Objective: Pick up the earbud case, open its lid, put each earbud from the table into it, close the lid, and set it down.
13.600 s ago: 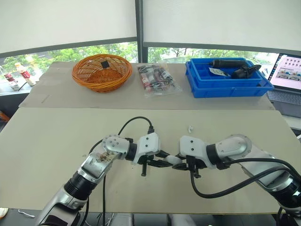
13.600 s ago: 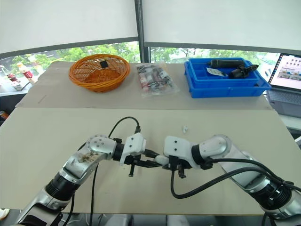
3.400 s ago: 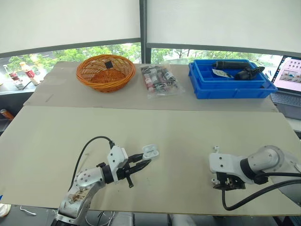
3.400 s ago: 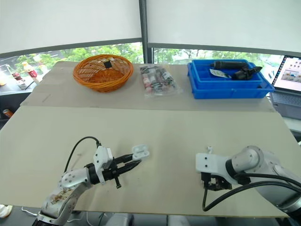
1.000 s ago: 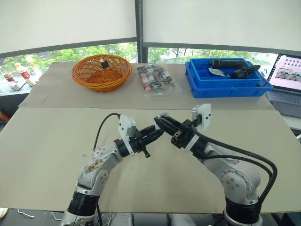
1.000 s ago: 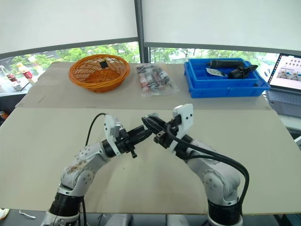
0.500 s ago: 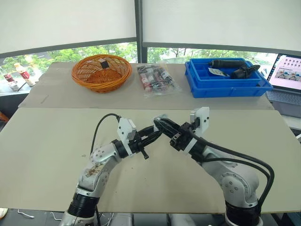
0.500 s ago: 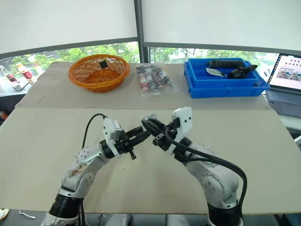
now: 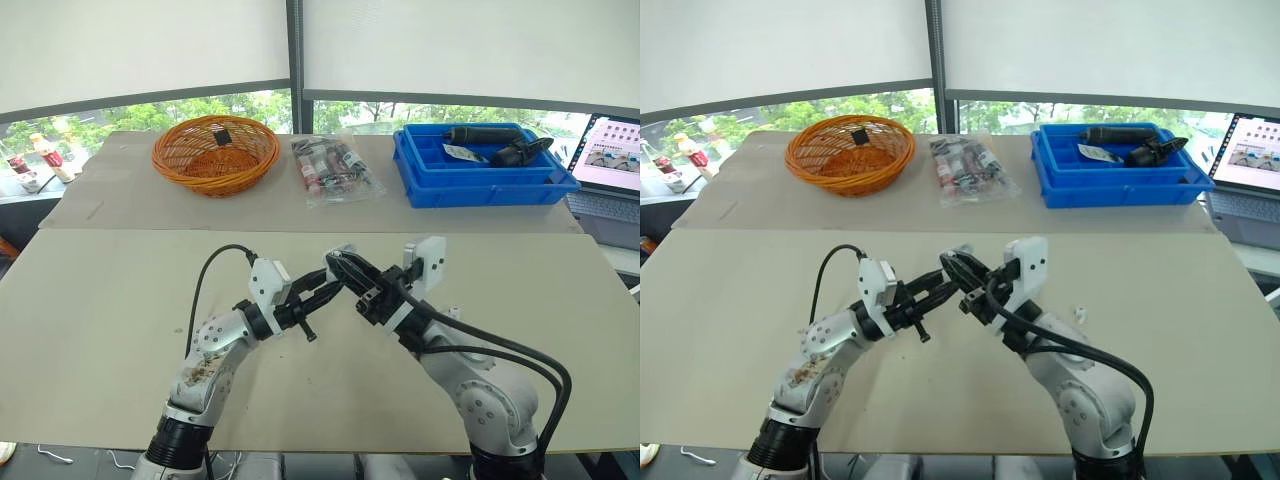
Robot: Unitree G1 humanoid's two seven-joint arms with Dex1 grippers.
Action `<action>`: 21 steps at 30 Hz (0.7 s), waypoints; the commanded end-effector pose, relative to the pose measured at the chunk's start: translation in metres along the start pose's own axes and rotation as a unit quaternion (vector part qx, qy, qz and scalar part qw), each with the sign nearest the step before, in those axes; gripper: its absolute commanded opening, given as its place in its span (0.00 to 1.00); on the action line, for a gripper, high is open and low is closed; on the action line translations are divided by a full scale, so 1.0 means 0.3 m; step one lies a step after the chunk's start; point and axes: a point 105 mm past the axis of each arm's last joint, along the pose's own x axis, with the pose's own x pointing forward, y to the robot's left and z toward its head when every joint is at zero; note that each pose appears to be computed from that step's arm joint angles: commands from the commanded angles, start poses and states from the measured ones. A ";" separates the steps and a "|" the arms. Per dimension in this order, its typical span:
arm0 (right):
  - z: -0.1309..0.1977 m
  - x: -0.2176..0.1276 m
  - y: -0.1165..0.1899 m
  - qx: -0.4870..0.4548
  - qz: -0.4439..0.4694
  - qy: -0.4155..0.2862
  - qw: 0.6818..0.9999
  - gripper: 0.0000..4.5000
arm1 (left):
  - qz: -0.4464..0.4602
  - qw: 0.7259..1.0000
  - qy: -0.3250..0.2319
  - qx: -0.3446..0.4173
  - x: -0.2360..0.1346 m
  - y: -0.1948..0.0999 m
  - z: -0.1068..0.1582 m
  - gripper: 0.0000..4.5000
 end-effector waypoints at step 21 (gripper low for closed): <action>-0.052 -0.018 0.010 -0.080 -0.012 0.031 0.996 0.69 | -0.009 0.998 -0.045 0.034 0.016 -0.018 0.085 0.11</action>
